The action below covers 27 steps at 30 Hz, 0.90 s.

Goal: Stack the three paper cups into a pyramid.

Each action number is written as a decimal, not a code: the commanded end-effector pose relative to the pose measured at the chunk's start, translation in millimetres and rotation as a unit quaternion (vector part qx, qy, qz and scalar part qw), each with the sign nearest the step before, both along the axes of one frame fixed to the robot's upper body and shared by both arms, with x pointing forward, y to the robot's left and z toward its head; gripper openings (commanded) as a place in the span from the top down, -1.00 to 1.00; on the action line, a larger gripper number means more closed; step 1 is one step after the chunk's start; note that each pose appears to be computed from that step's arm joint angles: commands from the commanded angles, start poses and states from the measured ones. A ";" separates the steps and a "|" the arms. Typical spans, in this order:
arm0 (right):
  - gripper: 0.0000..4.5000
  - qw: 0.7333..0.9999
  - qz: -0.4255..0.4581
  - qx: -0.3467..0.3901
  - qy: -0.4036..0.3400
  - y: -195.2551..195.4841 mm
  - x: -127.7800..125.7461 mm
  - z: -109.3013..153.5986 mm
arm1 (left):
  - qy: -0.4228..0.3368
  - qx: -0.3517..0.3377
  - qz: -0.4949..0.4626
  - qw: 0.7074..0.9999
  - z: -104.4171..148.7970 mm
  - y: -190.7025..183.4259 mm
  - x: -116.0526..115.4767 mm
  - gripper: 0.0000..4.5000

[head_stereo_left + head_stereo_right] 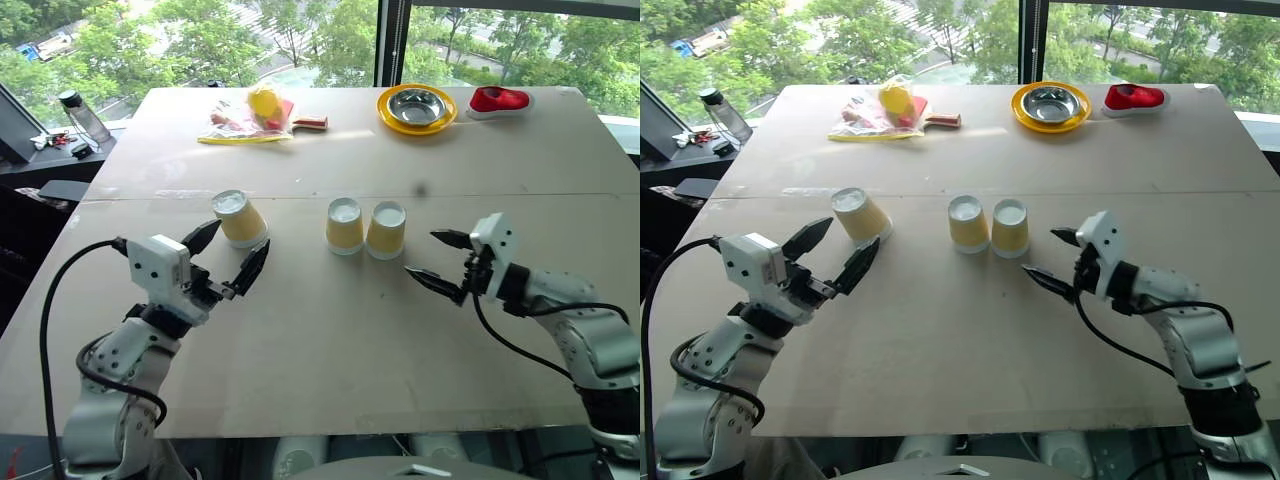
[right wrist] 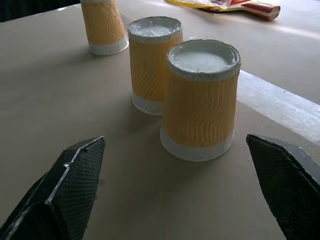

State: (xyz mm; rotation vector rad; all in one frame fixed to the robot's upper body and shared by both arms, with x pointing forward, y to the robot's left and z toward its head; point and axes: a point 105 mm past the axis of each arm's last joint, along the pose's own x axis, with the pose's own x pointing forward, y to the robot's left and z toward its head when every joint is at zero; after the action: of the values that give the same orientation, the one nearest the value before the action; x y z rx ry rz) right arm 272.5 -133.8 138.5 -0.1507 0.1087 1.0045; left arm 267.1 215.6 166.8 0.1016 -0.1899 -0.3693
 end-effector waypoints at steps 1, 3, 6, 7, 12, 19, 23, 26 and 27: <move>-0.99 0.995 0.079 0.035 -0.042 -0.3 -28.2 33.7 | -0.004 0.000 0.027 1.000 -1.6 5.9 12.4 -1.00; -0.99 0.992 0.101 0.062 -0.044 -1.5 -40.1 47.1 | 0.001 0.011 0.043 0.999 -6.4 9.8 21.4 -1.00; -0.99 0.990 0.099 0.084 -0.064 0.4 -44.3 61.4 | 0.015 0.020 0.078 0.997 -13.4 22.4 37.3 -1.00; -0.99 0.989 0.096 0.086 -0.066 1.0 -44.5 62.4 | 0.013 0.017 0.084 0.996 -13.0 24.2 40.7 -1.00; -0.99 0.990 0.088 0.090 -0.067 4.7 -46.6 61.4 | -0.005 0.000 0.100 0.995 -7.8 26.2 55.0 -1.00; -0.99 0.988 0.087 0.105 -0.076 6.8 -47.4 67.8 | -0.003 -0.003 0.111 0.994 -13.9 24.3 69.6 -1.00; -0.99 0.986 0.098 0.115 -0.074 8.6 -51.3 70.0 | 0.005 -0.003 0.117 0.993 -20.9 26.7 76.6 -1.00; -0.99 0.984 0.101 0.118 -0.084 9.8 -51.8 72.1 | -0.008 -0.011 0.119 0.993 -17.9 23.4 81.0 -1.00; -0.99 0.984 0.103 0.118 -0.087 10.2 -52.0 72.5 | -0.011 -0.015 0.119 0.993 -17.1 21.8 81.8 -1.00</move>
State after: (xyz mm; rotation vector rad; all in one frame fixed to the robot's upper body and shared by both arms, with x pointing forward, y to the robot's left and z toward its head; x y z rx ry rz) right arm 226.6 -126.9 198.7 -0.0019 -0.1134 1.1786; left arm 346.4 242.4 133.7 0.0873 -0.1300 -0.1294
